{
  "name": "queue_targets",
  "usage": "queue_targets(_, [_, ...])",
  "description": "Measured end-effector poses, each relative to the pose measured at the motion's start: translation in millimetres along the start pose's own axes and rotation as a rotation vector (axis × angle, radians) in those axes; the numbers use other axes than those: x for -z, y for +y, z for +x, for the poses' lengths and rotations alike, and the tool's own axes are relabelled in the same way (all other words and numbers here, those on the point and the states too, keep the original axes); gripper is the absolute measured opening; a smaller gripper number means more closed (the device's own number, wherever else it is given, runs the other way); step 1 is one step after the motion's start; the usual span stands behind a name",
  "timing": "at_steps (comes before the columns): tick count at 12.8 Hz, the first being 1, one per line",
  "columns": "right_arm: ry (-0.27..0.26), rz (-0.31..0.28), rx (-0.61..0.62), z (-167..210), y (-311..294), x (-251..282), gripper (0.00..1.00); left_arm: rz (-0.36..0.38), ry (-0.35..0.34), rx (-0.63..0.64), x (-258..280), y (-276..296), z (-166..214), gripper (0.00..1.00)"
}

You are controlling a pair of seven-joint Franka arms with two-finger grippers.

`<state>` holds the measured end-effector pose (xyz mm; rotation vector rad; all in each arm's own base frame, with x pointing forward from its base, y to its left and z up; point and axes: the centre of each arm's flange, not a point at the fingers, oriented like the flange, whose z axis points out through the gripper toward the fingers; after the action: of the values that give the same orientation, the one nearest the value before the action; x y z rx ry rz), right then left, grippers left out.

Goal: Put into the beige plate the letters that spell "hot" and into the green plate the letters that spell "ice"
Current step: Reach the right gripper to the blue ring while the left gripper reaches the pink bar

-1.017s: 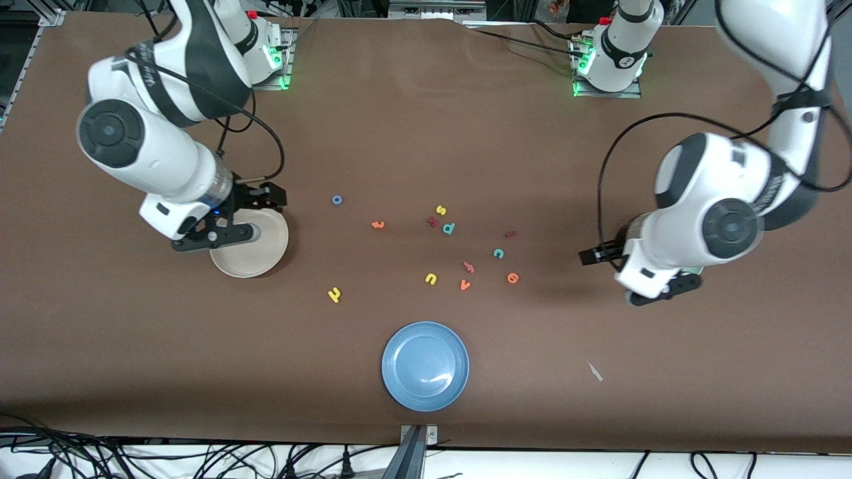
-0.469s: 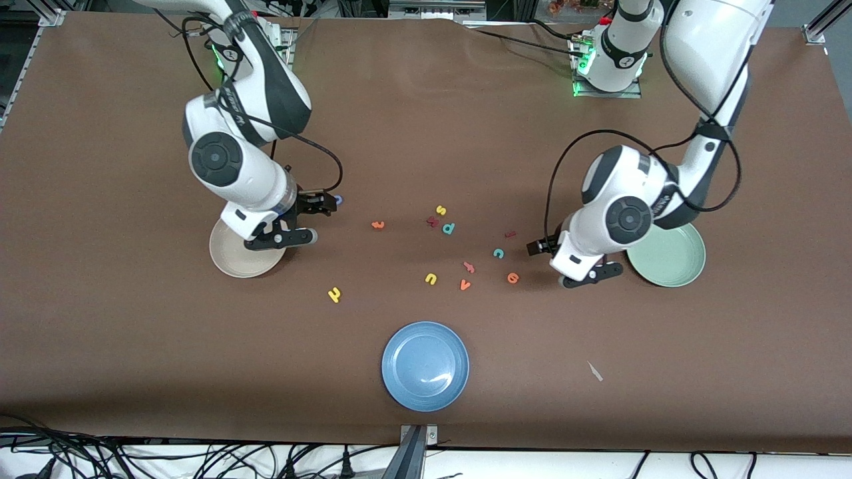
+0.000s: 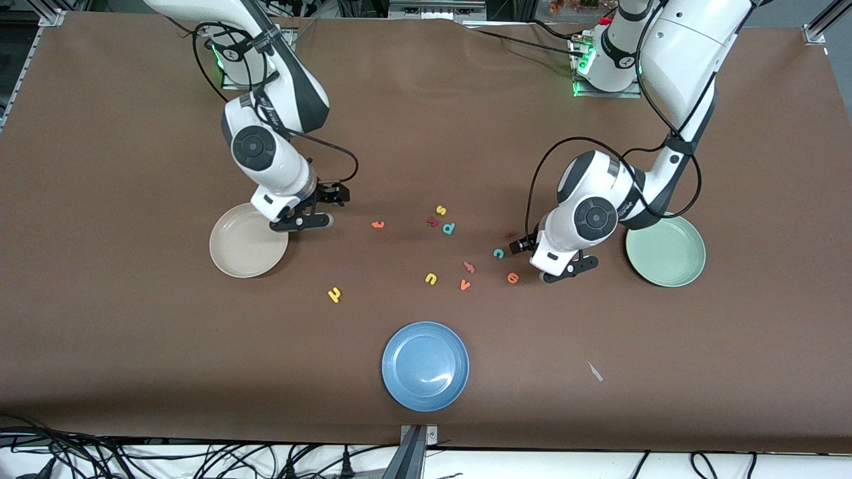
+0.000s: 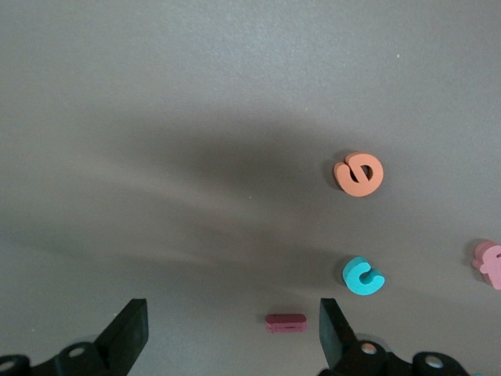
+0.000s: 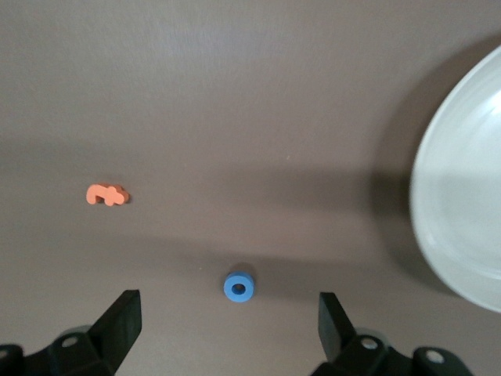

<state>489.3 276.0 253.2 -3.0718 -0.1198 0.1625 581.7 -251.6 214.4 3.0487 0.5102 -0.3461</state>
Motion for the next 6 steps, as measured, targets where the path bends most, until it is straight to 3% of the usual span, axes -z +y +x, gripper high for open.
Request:
queue_targets(5, [0.016,0.004,-0.044,-29,3,-35,1.00,0.001,0.007,-0.101,-12,27,-22,0.89])
queue_targets(6, [0.021,0.009,-0.048,-33,-1,-39,1.00,-0.003,0.012,-0.115,-14,31,-25,0.78])
